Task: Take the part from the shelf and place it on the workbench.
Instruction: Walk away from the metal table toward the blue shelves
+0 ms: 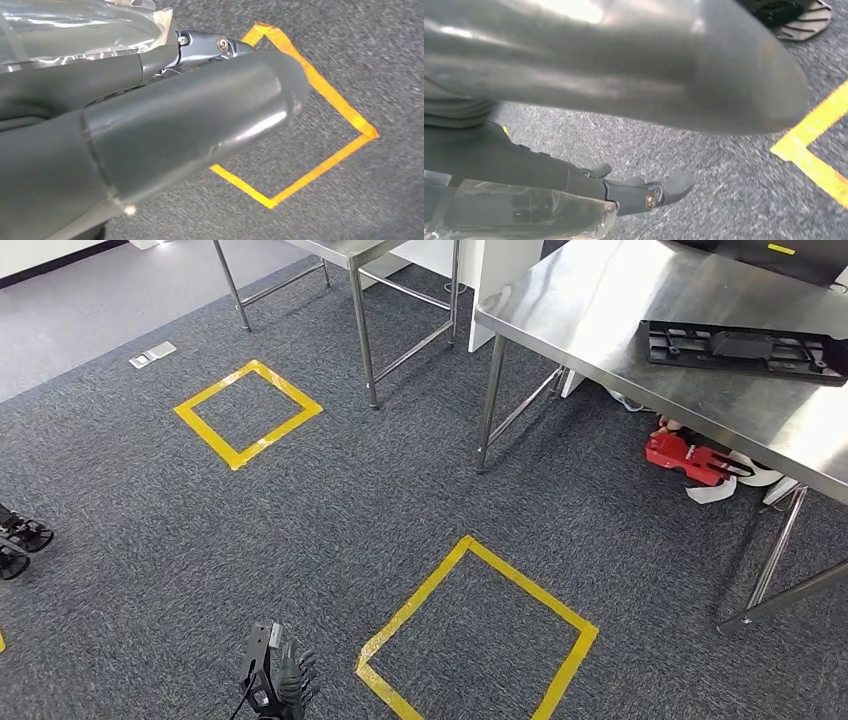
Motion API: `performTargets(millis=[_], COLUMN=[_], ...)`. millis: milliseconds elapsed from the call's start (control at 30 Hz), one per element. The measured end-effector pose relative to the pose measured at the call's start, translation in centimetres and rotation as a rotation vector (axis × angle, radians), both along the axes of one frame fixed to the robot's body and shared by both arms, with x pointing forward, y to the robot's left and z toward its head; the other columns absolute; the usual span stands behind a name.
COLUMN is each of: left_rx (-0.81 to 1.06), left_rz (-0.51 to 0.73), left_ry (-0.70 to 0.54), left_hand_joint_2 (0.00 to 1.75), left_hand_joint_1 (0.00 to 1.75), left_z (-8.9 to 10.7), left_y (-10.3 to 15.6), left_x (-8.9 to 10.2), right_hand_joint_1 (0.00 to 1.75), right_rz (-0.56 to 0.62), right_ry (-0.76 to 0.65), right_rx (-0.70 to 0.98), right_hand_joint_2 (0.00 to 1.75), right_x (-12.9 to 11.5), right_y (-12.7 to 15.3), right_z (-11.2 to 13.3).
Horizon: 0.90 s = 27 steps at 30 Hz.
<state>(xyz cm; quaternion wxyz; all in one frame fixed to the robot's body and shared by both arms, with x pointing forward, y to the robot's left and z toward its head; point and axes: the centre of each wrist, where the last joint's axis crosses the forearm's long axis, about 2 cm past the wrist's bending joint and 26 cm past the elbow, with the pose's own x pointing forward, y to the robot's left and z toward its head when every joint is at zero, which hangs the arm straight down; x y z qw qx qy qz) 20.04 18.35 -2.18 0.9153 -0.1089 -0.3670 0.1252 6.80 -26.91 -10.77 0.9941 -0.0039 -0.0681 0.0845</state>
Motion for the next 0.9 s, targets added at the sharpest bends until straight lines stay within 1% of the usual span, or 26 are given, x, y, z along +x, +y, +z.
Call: performTargets(millis=[300, 400, 533, 700, 900], left_rx=[0.010, 0.011, 0.023, 0.024, 0.026], left_rz=[-0.013, -0.004, 0.007, -0.004, -0.017], left_ry=[-0.010, -0.021, -0.010, -0.002, 0.005], left_hand_joint_2=[0.00, 0.00, 0.00, 0.00, 0.00], left_hand_joint_1=[0.00, 0.00, 0.00, 0.00, 0.00], left_z=[-0.1, 0.1, -0.1, -0.1, -0.2], left_y=[0.7, 0.3, 0.0, -0.8, -1.1], left_x=[0.2, 0.4, -0.1, -0.3, -0.2], right_hand_joint_1=[0.00, 0.00, 0.00, 0.00, 0.00], right_rz=[-0.004, -0.003, -0.004, -0.011, -0.017], right_ry=[0.006, 0.007, 0.003, 0.022, 0.024], right_rx=[0.001, -0.001, 0.001, 0.004, 0.004], right_hand_joint_2=[0.00, 0.00, 0.00, 0.00, 0.00], right_x=[-0.3, -0.5, -0.5, -1.4, -1.3], right_y=[0.0, -0.1, -0.2, 0.0, 0.0], right_z=[-0.1, -0.1, -0.1, -0.2, -0.2])
